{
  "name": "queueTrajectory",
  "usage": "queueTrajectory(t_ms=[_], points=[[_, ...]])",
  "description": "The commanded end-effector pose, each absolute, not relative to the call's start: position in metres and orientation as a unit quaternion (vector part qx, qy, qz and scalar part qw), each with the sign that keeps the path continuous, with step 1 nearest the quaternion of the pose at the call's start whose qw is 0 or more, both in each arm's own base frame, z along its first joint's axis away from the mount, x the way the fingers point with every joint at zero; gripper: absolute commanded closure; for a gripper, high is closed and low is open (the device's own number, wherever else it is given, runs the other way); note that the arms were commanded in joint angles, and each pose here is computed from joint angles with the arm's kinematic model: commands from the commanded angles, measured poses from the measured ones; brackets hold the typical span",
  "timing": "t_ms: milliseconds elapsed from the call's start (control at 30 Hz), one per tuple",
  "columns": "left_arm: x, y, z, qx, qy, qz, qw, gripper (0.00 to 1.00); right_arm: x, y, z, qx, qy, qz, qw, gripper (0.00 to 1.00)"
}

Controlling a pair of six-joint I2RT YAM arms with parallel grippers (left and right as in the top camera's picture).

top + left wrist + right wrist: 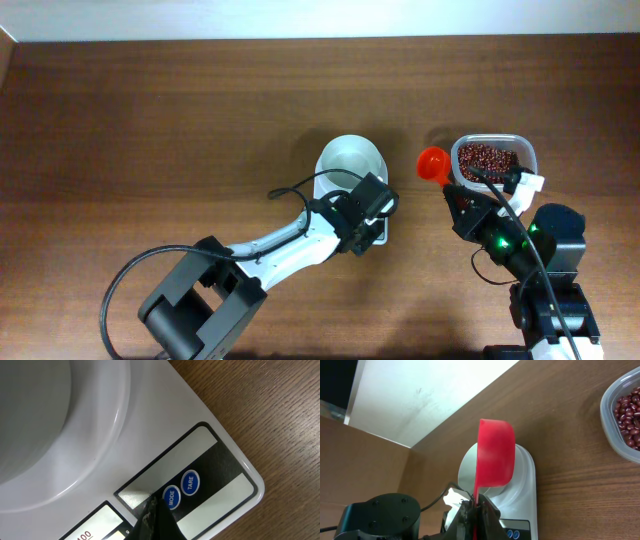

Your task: Scoop and weigh 50g on scale

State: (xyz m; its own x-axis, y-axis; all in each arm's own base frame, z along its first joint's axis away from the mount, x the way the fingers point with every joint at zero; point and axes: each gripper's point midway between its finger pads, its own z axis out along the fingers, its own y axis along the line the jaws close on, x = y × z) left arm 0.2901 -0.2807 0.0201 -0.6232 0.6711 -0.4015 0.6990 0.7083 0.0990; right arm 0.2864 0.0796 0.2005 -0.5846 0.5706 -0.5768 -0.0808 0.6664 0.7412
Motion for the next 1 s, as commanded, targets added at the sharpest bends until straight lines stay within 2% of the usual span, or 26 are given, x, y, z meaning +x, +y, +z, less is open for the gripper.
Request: queueTrajectory(t_ms=[0, 767, 967], points=[[0.287, -0.279, 0.012, 0.392, 0.898, -0.028, 0.198, 1.00, 0.288, 0.079, 0.210, 0.144, 0.801, 0.380, 0.441, 0.96], [0.295, -0.263, 0.003, 0.385, 0.901, 0.023, 0.199, 1.00, 0.288, 0.079, 0.209, 0.144, 0.801, 0.379, 0.440, 0.96], [0.279, -0.274, 0.041, 0.393, 0.898, -0.033, 0.195, 1.00, 0.288, 0.079, 0.209, 0.144, 0.801, 0.379, 0.440, 0.96]])
